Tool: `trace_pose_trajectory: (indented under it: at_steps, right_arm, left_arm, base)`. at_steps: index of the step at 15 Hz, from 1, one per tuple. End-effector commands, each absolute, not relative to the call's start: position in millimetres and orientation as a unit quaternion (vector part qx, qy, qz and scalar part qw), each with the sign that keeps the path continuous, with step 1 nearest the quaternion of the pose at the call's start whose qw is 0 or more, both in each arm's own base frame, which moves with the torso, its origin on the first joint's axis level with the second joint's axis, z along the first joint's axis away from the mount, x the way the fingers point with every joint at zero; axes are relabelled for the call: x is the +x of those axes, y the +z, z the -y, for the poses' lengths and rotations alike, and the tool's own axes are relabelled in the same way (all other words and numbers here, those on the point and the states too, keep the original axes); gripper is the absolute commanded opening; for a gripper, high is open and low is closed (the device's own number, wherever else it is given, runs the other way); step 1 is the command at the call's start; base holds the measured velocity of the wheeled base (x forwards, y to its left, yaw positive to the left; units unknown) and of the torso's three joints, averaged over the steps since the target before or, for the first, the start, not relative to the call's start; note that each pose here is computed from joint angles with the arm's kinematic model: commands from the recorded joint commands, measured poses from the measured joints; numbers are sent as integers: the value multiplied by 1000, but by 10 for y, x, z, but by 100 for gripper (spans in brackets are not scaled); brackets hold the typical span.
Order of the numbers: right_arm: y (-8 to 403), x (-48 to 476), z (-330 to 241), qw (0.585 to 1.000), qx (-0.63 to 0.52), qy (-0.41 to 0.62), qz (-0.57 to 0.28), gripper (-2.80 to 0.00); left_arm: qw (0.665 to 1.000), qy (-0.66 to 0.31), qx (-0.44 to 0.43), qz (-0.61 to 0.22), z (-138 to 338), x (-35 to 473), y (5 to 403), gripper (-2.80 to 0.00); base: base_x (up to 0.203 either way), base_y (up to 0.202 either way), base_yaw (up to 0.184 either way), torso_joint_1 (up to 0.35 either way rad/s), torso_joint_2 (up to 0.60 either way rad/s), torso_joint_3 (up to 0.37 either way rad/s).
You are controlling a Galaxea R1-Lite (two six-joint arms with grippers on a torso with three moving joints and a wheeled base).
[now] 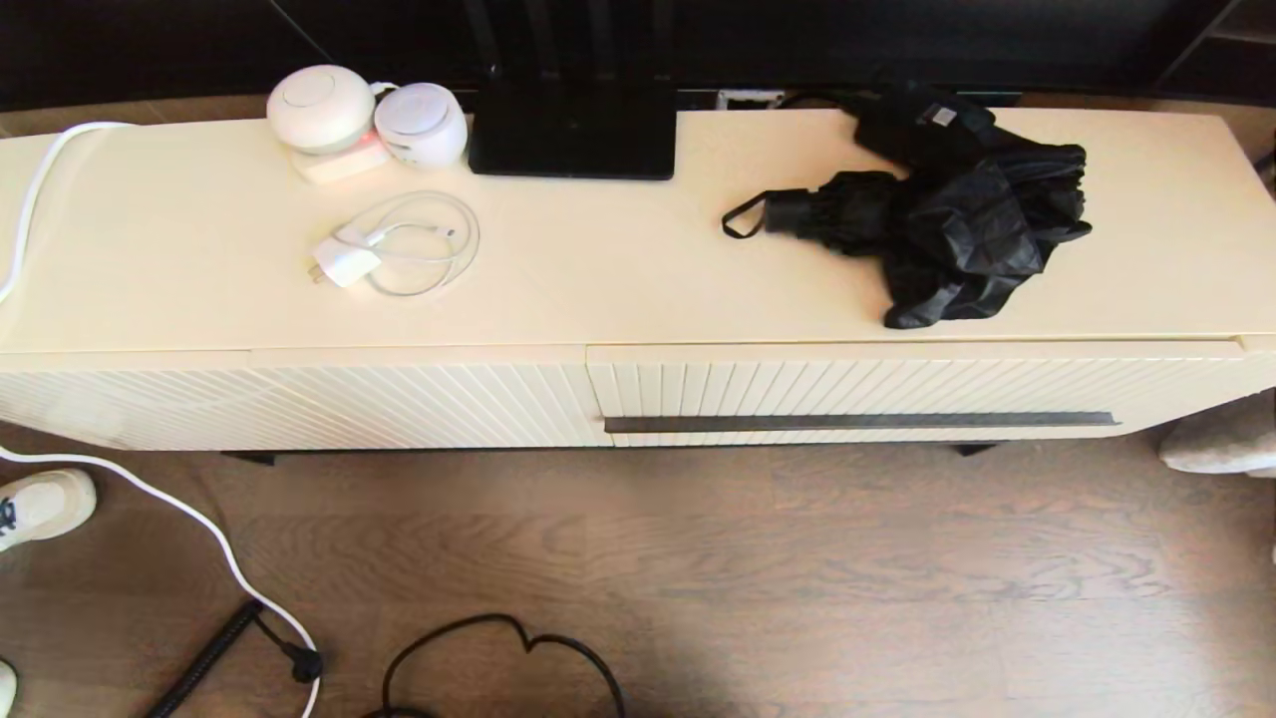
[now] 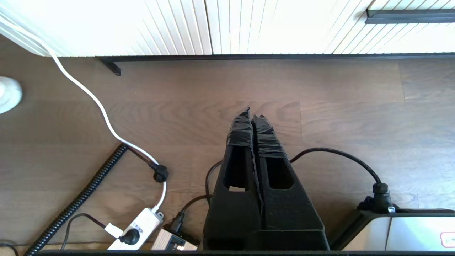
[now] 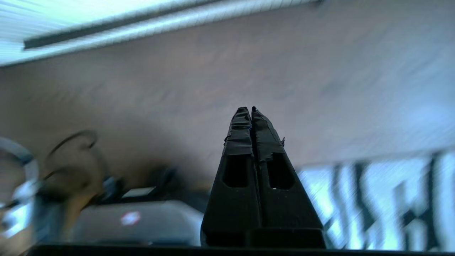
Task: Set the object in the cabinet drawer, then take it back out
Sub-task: Open the drawer
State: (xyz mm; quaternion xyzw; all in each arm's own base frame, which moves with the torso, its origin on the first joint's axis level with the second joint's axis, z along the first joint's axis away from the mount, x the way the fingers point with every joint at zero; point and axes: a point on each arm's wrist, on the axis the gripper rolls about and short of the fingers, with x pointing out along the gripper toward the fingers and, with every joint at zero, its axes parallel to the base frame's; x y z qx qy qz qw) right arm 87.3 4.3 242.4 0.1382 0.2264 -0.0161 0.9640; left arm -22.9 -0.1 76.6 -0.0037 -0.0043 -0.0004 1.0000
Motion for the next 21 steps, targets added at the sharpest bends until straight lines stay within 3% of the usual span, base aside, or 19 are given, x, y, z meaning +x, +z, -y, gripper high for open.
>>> trace_pose_trajectory:
  at_steps: [1,7,13,21]
  right_arm:
    - [2368,1219,-132,942,167,-12,-291,-280]
    - [2294,1328,-378,901,203,14,-384,-280]
    - [1978,1629,-452,938,-11,124,-323,-280]
    - [1831,2091,-480,911,-235,199,-274,-280]
  left_arm:
    - [1000,-1,-4,5,0,-229,767,-280]
    - [1000,-1,-4,5,0,-229,767,-280]
    - [1000,0,-4,5,1,-229,767,-280]
    - [1000,-1,-4,5,0,-229,767,-280]
  base:
    - [0,0,0,0,0,0]
    - [0,0,0,0,0,0]
    - [0,0,0,0,0,0]
    - [0,0,0,0,0,0]
